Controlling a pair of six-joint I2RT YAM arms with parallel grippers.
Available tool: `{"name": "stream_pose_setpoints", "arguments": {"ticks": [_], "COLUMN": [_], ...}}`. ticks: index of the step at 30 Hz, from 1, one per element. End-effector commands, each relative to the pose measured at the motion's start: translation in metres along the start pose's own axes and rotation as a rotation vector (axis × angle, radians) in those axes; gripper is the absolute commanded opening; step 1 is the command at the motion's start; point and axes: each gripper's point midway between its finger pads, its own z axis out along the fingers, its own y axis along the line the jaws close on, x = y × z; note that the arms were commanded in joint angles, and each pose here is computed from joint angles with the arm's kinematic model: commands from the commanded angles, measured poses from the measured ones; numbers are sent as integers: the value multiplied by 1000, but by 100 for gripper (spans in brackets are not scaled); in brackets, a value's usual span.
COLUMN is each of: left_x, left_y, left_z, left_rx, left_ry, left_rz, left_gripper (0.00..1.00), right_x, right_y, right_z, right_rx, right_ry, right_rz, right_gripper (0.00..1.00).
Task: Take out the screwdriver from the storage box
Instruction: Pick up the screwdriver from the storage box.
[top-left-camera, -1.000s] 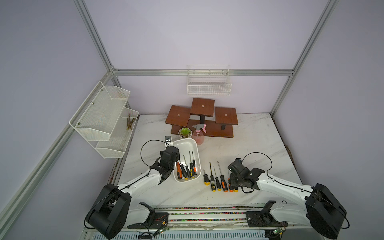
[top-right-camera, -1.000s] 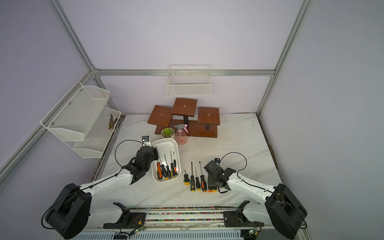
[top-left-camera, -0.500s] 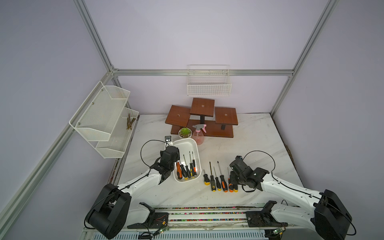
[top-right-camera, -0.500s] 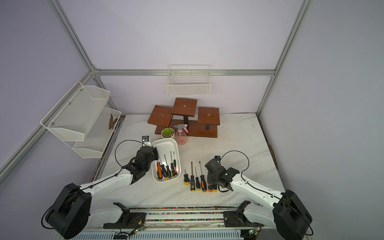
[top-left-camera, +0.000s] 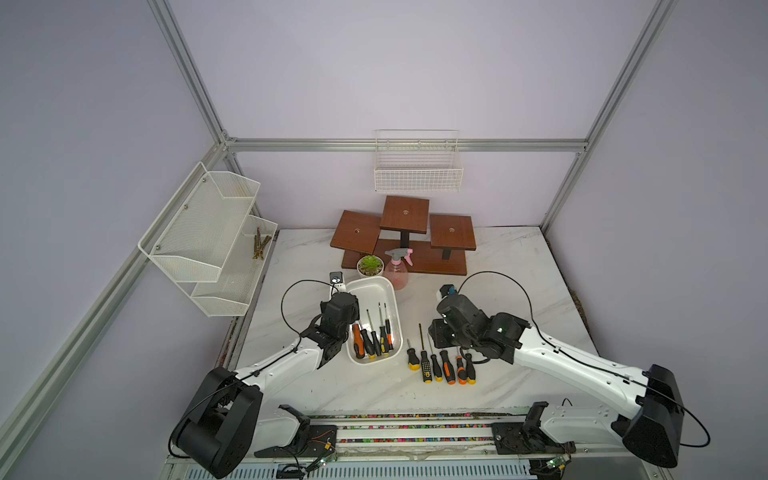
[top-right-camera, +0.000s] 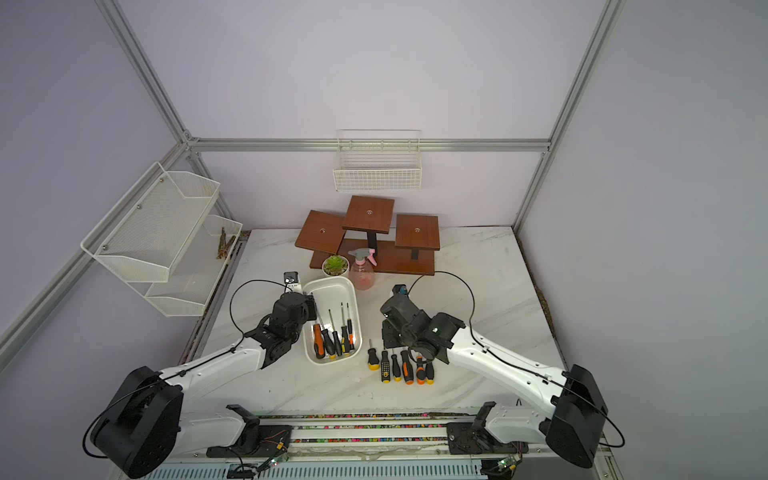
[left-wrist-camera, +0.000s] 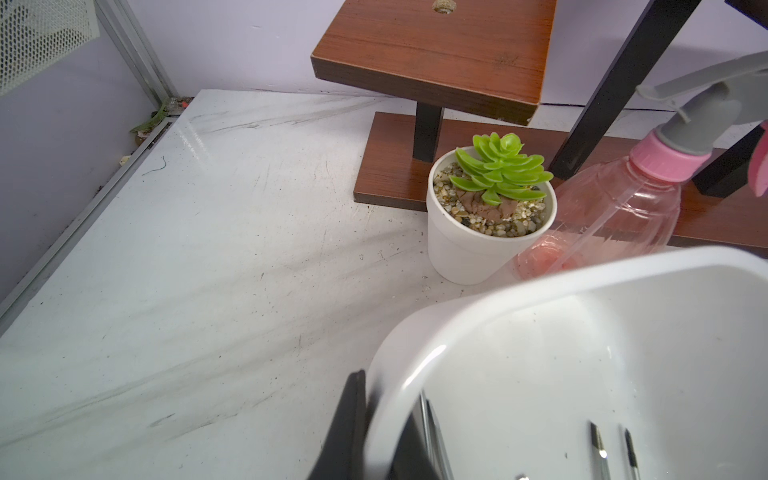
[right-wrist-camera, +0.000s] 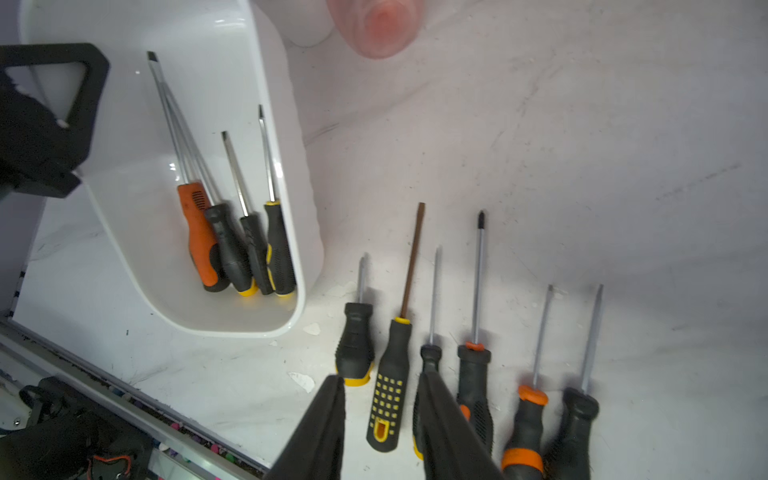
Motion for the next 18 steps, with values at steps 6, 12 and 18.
{"name": "stream_pose_setpoints", "arguments": {"ticks": [6, 12, 18], "left_x": [-24, -24, -24], "left_y": [-8, -8, -8], "left_z": [-2, -2, -2], "left_rx": [23, 21, 21], "left_ry": [-53, -53, -53], "left_rz": [-9, -8, -9], "left_gripper": [0, 0, 0], "right_x": [-19, -17, -7], "right_y": [83, 107, 113], "right_z": [42, 79, 109], "right_rx": [-131, -169, -169], "right_ry": [20, 72, 114], "right_rz": [-91, -114, -112], "right_gripper": [38, 39, 40]}}
